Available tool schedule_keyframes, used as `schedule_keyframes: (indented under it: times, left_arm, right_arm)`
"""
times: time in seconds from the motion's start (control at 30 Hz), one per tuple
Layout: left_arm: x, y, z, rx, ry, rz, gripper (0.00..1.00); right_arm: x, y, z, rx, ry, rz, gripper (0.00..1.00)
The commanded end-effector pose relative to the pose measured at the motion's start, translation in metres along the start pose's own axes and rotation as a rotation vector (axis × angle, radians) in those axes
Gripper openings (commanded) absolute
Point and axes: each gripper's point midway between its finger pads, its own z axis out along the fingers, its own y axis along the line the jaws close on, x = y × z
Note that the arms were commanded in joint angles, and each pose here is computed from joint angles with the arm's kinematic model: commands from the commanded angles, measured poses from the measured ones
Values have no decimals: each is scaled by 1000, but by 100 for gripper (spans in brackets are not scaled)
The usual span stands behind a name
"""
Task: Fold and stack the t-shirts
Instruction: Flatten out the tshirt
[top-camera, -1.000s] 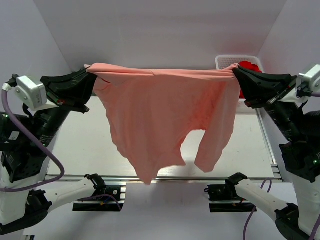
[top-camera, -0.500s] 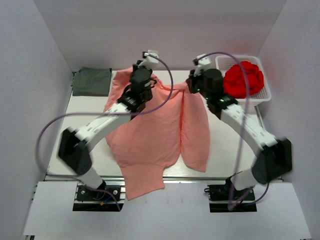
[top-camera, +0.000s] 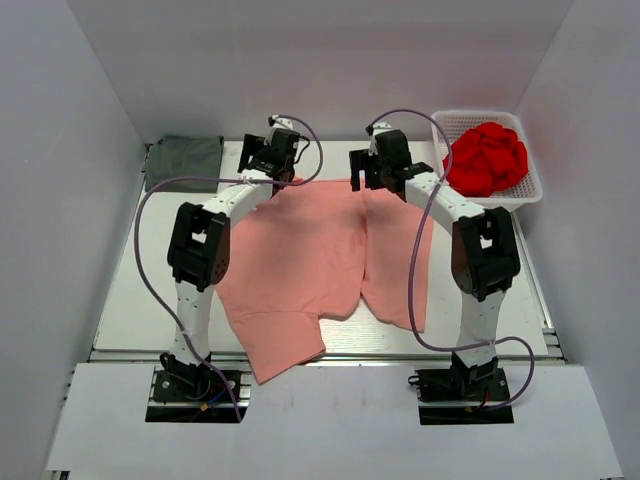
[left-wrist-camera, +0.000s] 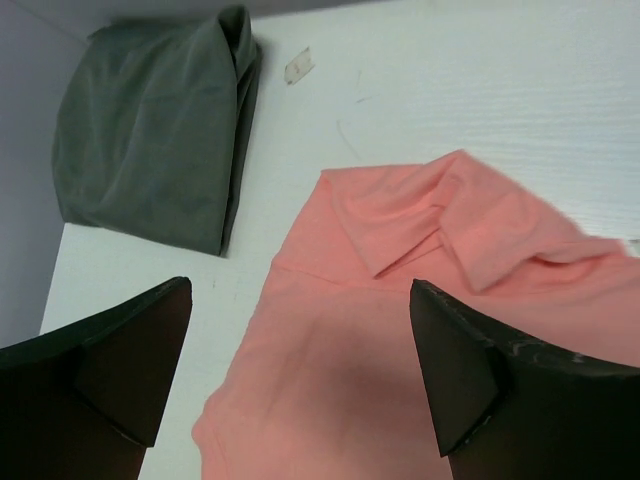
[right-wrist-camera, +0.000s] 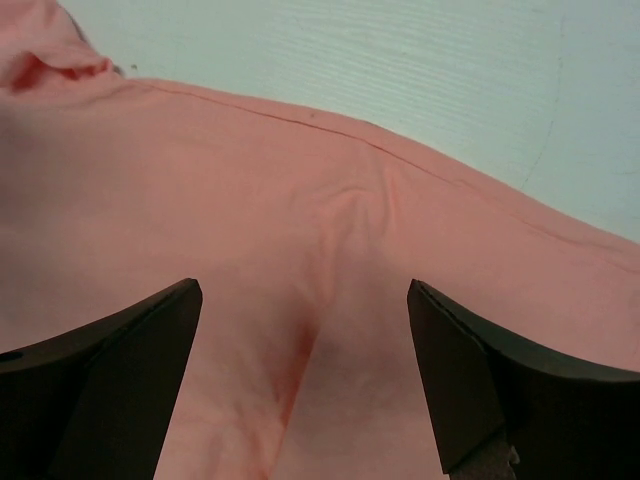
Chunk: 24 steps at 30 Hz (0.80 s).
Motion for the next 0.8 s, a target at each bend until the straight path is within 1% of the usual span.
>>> schedule_keyframes:
  times: [0.0,0.03,0.07,0.1,0.13,0.17,0.2,0.23,0.27,0.3,0.33,0.37,0.4,0.43,0.47,0.53,0.57,0.6,0.67,0.77]
  left_arm:
    - [-64,26,-55,88,-116,-174,100]
    - [-63,31,-66,117,-111,-199,100]
    - [-62,33,-73,137,-106,-212,100]
    - [-60,35,-80,161,-102,-228,100]
    - [-44,28,-85,208,-70,-219,100]
    - [-47,40,-103,229,-76,-267,100]
    - [-41,42,-110,247,-69,-286,100]
    - [-9,36,-113,274,-10,-266,100]
    - [3,36,-120,292,10,-299,100]
    - [25,38,-133,331,31,-306,100]
    - [37,37,-138,347,41,-317,100]
    - [43,36,-141,363,31,-356,100]
    - [75,29,-143,384,81,-342,100]
    - [75,30,-148,405,60,-368,100]
    - [100,24,-146,411,102,-342,100]
    - [114,18,-145,418,134,-343,100]
    - [124,11,-145,439,162,-338,100]
    - [124,7,-143,449,159,-341,100]
    - [136,-7,-136,468,181,-340,100]
    - [150,-11,-124,442,212,-342,100]
  right_arm:
    - [-45,7,-41,-29,-113,32,89]
    - [-41,10,-44,-40,-108,32,89]
    - [-44,11,-56,-48,-123,42,89]
    - [-36,11,-58,-51,-109,47,89]
    - [-33,14,-62,-64,-103,52,89]
    - [-28,14,-64,-69,-94,68,89]
    - [-17,13,-73,-66,-80,90,89]
    - [-13,13,-77,-64,-74,99,89]
    - [-11,11,-85,-54,-74,117,89]
    - [10,7,-88,-36,-38,138,89]
    - [13,5,-94,-21,-42,149,89]
    - [34,-4,-93,27,-5,160,89]
    - [50,-8,-97,50,18,210,89]
    - [52,-10,-102,65,12,228,89]
    - [70,-12,-101,76,45,261,89]
    - [97,-13,-102,75,91,268,89]
    - [102,-15,-101,83,97,271,89]
    - [113,-18,-97,92,118,292,89]
    - [117,-16,-93,70,135,308,89]
    - [140,-17,-77,53,216,341,89]
